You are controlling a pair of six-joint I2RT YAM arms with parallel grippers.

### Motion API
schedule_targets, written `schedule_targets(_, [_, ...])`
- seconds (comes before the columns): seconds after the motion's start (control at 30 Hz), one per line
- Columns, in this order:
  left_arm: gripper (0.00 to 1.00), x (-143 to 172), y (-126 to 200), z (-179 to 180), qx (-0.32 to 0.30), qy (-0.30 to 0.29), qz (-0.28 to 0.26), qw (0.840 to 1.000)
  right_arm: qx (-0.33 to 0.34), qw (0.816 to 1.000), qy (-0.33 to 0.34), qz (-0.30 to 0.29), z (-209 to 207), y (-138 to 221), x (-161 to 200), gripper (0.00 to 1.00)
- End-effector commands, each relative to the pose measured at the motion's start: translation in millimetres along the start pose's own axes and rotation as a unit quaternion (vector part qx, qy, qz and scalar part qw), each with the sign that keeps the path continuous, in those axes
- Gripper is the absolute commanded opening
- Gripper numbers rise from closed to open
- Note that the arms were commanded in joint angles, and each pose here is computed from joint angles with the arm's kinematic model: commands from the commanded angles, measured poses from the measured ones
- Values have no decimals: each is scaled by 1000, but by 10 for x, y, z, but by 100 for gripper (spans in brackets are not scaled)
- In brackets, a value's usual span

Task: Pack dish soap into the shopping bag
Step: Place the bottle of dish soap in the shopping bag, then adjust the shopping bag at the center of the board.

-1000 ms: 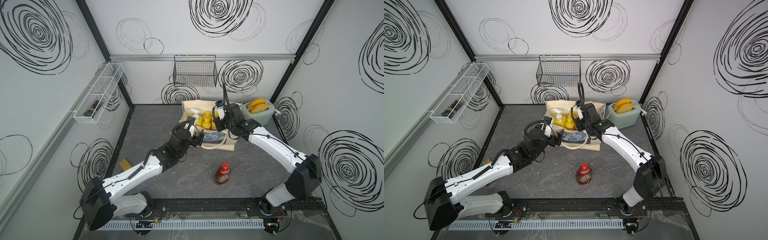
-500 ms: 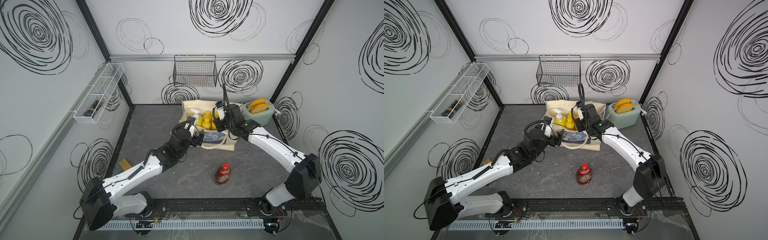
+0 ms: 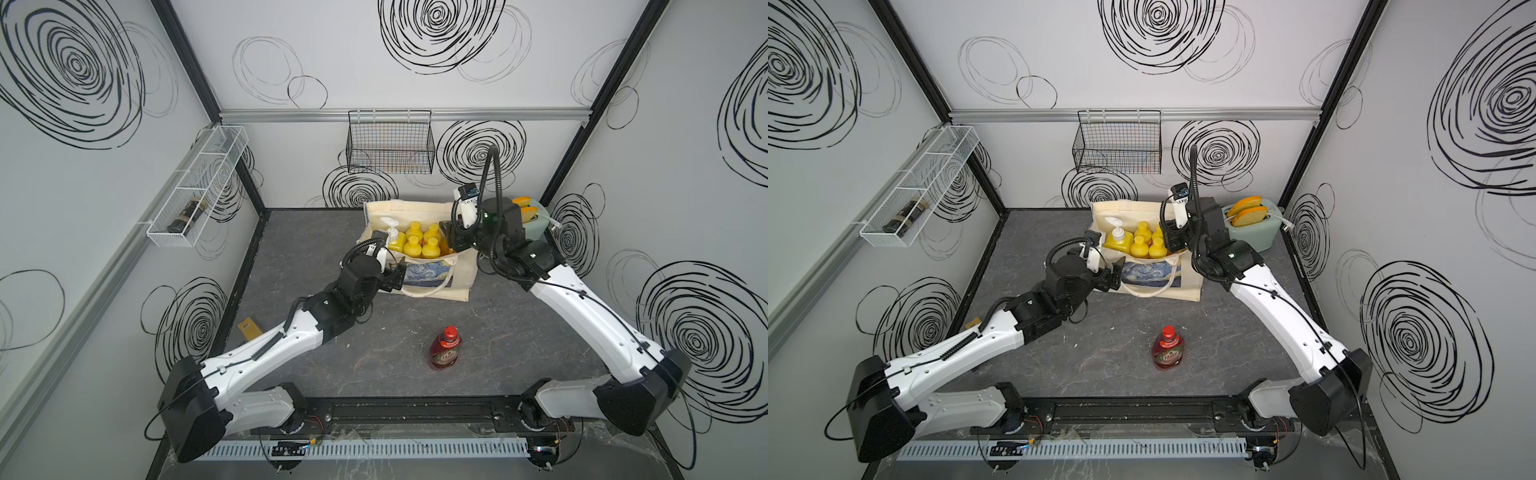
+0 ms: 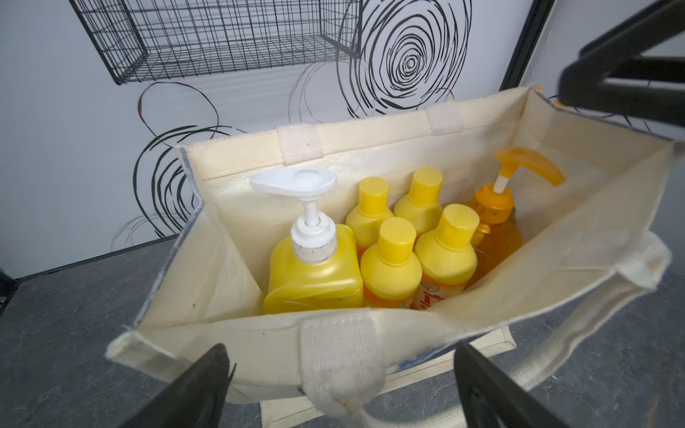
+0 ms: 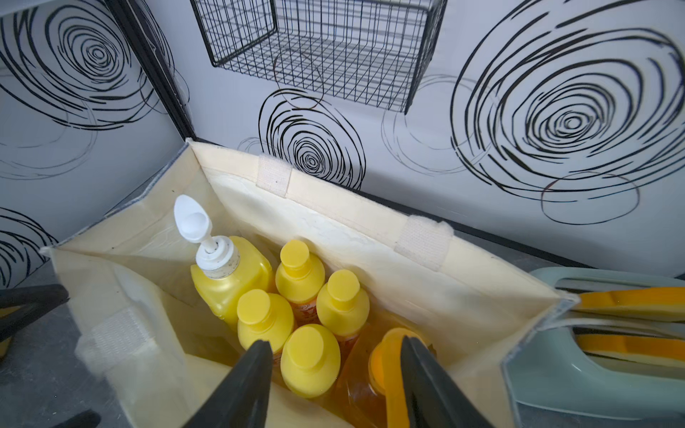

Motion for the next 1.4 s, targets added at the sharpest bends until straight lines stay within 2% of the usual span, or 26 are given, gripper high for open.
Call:
schedule_targets(0.0, [96, -412, 199, 372, -34, 70, -45, 996, 49, 998, -21, -28, -247, 295, -106, 69])
schedule_targets(0.1, [96, -656, 248, 643, -28, 102, -53, 993, 66, 995, -65, -35, -556, 413, -94, 75])
schedule_targets(0.23, [96, -787, 158, 845, -20, 118, -39, 992, 51, 991, -125, -27, -878, 367, -96, 73])
schedule_targets(0.4, [96, -668, -256, 924, 4, 113, 27, 993, 46, 991, -126, 16, -968, 123, -25, 72])
schedule_targets(0.57, [96, -518, -467, 848, 22, 110, 36, 993, 16, 991, -124, 37, -912, -49, 78, 72])
schedule_targets(0.67, [100, -421, -563, 847, 15, 105, 51, 993, 27, 991, -117, 58, -940, -167, 144, 70])
schedule_targets(0.73, [96, -355, -611, 834, 16, 104, 57, 993, 29, 990, -115, 71, -950, -217, 200, 66])
schedule_targets(0.83, [88, -275, -685, 836, 11, 100, 69, 993, 33, 989, -113, 85, -952, -252, 270, 57])
schedule_targets(0.9, [78, -231, -732, 859, 5, 98, 74, 992, 32, 989, -110, 91, -930, -250, 295, 53])
schedule_targets(1.07, [40, -168, -763, 949, -13, 103, 76, 992, 46, 989, -100, 101, -902, -218, 346, 39])
schedule_targets(1.27, [15, -211, -671, 1022, -24, 112, 58, 992, 60, 988, -93, 112, -936, -198, 402, 8])
schedule_targets(1.33, [9, -228, -642, 1029, -24, 116, 55, 991, 66, 988, -90, 109, -948, -164, 391, 0])
schedule_targets(1.37, [6, -236, -630, 1026, -23, 118, 53, 991, 69, 988, -88, 106, -952, -141, 375, 0])
Point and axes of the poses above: each gripper's point midway between its finger pads, its own y axis back along the fingers, its own z axis along the line the jaws close on, x = y × z, the point moved 4 cm from there along y, back along the fingers, and after that the axes turned 10 degrees about -y, right-handed, at the moved point
